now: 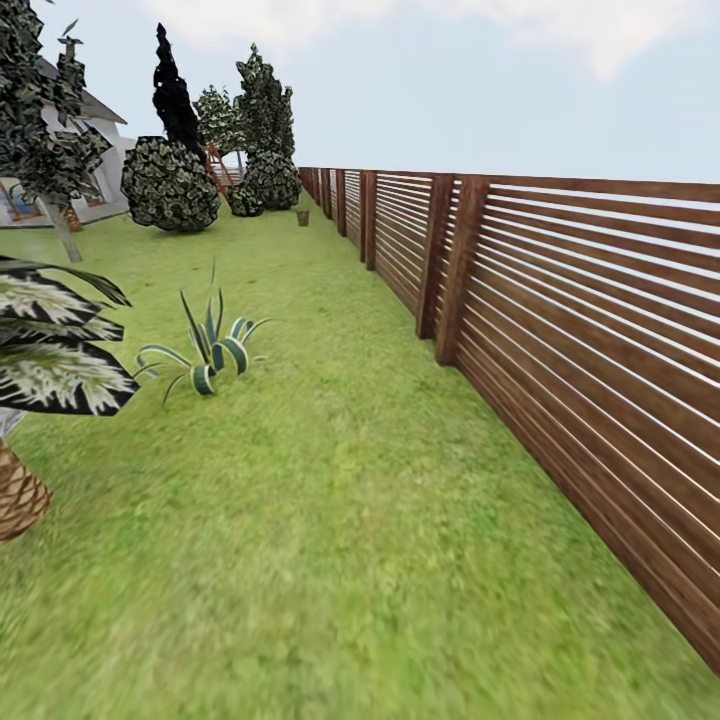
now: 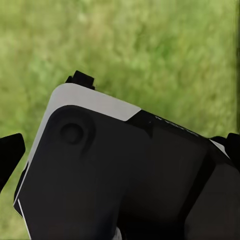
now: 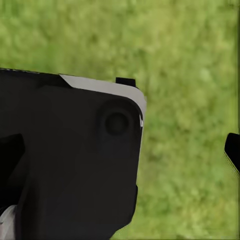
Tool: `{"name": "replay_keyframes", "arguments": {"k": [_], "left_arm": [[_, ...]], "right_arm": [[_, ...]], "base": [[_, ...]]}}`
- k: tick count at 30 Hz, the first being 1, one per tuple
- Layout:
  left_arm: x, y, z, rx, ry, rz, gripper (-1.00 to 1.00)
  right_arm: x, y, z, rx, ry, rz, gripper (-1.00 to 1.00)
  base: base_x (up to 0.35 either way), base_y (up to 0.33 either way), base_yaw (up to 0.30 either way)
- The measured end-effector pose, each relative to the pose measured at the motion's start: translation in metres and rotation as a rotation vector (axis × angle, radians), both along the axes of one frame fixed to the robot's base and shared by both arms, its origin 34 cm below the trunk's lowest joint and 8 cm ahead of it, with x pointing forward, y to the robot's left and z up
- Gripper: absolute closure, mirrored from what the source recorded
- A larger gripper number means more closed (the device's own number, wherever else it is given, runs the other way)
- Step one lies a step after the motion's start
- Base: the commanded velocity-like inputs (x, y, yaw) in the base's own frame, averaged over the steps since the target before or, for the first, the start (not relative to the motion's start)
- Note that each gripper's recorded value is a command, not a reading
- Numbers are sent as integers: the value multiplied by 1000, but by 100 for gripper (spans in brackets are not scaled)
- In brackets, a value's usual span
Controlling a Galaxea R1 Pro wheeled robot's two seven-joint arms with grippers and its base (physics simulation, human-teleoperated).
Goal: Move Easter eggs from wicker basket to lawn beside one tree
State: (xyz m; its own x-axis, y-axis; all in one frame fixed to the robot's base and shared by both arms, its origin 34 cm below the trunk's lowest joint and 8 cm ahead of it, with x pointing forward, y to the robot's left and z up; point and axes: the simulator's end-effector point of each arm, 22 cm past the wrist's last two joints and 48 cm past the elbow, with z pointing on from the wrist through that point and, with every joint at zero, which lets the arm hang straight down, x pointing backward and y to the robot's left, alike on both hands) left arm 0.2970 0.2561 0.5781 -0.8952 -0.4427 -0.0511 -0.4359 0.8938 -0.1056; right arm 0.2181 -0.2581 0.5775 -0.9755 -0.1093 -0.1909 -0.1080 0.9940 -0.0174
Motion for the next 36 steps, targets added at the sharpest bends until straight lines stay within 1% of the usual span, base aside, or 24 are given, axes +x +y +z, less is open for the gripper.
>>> {"name": "replay_keyframes", "arguments": {"k": [36], "left_arm": [[0, 0, 0, 0, 0, 0, -100]], "right_arm": [[0, 0, 0, -1, -1, -2, -100]], "base": [[332, 0, 0]]}}
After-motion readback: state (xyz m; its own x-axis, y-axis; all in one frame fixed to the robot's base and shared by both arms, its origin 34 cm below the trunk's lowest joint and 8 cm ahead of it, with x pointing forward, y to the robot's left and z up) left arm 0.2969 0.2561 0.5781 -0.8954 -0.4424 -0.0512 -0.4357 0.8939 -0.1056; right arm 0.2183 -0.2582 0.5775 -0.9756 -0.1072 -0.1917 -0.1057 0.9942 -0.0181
